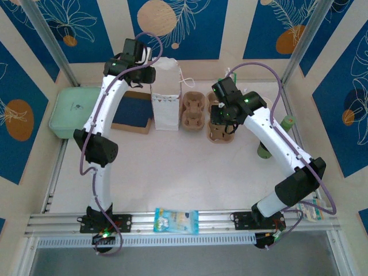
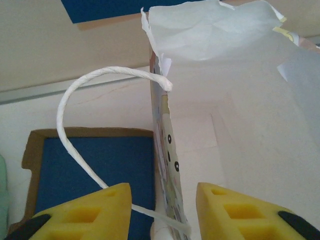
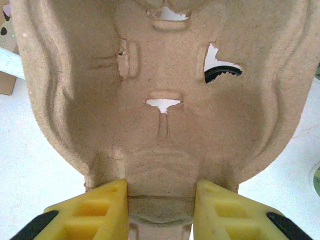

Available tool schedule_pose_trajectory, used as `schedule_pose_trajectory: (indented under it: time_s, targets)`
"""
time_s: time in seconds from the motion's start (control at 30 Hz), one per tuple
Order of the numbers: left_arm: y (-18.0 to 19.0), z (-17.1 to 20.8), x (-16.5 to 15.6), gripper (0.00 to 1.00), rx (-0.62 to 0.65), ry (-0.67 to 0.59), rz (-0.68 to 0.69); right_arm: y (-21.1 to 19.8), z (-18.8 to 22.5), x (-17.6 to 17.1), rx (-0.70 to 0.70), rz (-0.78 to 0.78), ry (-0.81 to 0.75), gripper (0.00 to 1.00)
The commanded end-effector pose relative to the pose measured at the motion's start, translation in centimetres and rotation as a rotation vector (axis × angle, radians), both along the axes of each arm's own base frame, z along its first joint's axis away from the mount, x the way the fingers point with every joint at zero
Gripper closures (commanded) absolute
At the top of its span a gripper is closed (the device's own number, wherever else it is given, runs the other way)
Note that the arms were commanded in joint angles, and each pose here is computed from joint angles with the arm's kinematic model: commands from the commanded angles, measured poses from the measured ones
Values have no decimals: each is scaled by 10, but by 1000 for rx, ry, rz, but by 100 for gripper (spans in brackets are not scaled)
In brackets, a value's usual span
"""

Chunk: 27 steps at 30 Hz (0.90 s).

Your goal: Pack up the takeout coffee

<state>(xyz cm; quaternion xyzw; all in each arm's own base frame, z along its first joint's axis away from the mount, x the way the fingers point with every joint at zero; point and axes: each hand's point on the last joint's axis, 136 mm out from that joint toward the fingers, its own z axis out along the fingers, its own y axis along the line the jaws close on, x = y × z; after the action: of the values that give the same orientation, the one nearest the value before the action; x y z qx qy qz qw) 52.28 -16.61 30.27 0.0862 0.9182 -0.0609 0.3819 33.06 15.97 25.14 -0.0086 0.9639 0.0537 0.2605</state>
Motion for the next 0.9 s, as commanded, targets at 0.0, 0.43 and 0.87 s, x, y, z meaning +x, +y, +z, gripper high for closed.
schedule_pose_trajectory:
  time_s: [0.0,0.43,0.87]
  targets:
    - [3,-6,0,61,10,26,-8,3,11,-6,39,3,-22,68]
    - [5,-12,-5,79,26,53,-12,3,17,-10,46,10,-38,68]
    - [3,15,-23,100,-60,34,38,4,28,-15,56,20,-59,69]
